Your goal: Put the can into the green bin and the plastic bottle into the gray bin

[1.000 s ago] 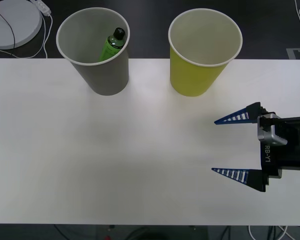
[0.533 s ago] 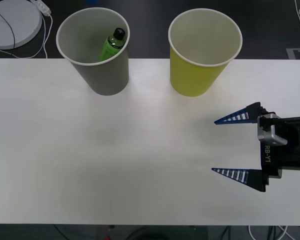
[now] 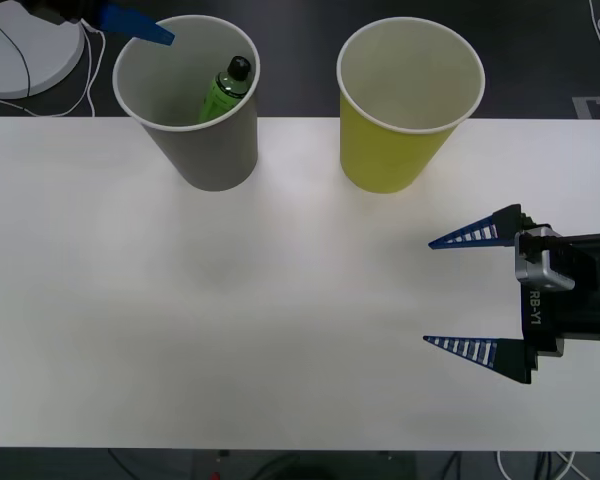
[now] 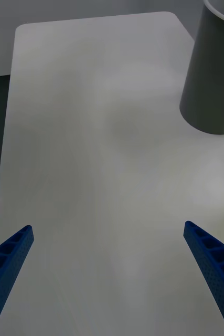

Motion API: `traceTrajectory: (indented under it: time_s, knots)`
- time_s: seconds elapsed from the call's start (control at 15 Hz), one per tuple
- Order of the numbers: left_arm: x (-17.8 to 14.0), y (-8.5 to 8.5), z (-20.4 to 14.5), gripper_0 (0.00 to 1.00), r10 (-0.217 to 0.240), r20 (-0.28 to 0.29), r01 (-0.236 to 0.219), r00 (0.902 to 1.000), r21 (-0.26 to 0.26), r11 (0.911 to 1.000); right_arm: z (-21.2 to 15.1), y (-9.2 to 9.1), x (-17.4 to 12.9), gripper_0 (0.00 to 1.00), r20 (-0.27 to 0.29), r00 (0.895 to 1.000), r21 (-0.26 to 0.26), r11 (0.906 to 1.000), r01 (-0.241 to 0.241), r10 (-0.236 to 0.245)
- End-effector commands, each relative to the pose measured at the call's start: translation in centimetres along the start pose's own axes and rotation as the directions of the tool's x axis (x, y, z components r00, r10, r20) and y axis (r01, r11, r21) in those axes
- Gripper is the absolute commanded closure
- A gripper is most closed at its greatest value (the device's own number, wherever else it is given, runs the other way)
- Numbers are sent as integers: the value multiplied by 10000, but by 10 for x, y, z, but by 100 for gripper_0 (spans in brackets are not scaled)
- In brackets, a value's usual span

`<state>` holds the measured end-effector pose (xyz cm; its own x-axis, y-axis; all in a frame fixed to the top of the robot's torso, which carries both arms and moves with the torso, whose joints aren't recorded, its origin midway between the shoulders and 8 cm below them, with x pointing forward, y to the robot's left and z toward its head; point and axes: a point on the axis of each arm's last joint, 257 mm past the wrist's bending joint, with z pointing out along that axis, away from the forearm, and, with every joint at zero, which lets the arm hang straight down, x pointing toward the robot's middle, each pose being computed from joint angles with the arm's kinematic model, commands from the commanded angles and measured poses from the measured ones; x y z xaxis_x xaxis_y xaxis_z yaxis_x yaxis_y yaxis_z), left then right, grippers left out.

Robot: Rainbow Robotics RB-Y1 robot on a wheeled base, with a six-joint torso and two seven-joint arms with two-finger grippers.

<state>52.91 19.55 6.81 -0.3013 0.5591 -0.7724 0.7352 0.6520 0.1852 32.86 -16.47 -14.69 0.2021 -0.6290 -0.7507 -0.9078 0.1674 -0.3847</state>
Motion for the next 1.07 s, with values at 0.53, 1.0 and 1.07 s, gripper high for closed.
traceTrajectory:
  time_s: [0.53, 1.0, 1.07]
  knots:
    - [71, -52, -16, 0, 275, 1087, -403, 9937, 1179, 9922, 0, 0, 0, 0, 0, 10000, 0, 10000, 0, 0]
    - [116, -126, -20, 0, 1124, 1194, -1313, 9865, 1637, 9777, 0, 0, 0, 0, 0, 10000, 0, 10000, 0, 0]
    - [120, -135, -20, 0, 1215, 1224, -1417, 9850, 1728, 9747, 0, 0, 0, 0, 0, 10000, 0, 10000, 0, 0]
